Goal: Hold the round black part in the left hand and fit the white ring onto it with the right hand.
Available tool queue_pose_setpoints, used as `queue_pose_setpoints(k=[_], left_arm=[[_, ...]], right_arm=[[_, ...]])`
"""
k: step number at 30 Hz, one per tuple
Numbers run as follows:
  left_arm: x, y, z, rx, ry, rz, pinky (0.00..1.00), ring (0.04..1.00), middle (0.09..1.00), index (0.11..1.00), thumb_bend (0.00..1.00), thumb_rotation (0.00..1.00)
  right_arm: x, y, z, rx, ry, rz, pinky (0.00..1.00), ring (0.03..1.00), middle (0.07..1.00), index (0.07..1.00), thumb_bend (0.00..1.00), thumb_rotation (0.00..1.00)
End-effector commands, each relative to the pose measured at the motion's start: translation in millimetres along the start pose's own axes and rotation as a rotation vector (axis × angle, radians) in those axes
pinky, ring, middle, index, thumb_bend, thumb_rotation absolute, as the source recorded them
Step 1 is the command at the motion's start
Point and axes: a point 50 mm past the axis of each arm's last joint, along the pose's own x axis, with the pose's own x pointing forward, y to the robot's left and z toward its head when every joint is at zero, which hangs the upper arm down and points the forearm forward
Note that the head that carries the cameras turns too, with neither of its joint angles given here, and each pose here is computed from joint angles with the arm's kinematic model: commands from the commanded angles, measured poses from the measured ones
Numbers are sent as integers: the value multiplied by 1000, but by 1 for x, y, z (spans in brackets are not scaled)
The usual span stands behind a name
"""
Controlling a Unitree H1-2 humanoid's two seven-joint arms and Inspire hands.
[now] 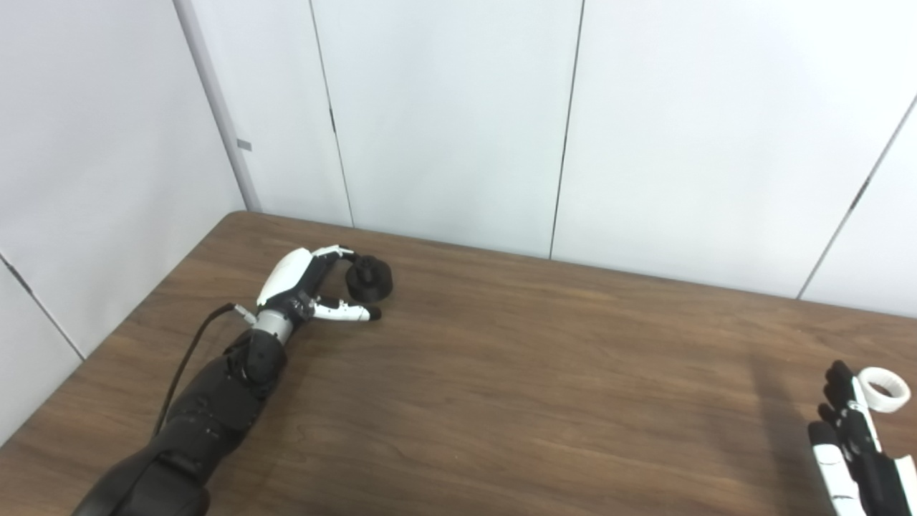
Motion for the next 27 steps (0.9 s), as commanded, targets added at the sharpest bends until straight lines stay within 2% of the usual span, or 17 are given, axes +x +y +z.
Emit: queue_pose_setpoints(k=[1, 6, 13, 20, 27], left_arm=[[1, -7, -2, 29, 36, -70, 933, 946, 906, 774, 960, 221], [2, -10, -1, 29, 32, -77, 920, 942, 903, 767, 970, 221], [3, -10, -2, 40, 37, -91, 952, 947, 899, 767, 954, 207], [2, -6, -9, 73, 43, -95, 923, 933, 889, 763, 945, 237], [1, -2, -13, 82, 61, -104, 939, 941, 894, 763, 941, 254]], right_arm=[[-17, 6, -10, 20, 49, -8, 977, 1000, 995, 979, 373, 851], [-17, 6, -7, 27, 36, -3, 989, 1000, 1000, 987, 358, 849], [-18, 3, -3, 6, 15, -14, 999, 1000, 993, 976, 361, 842], [-18, 2, -1, 24, 13, -29, 981, 997, 983, 961, 422, 822], [-17, 1, 1, 35, 1, -25, 986, 1000, 988, 965, 409, 829]])
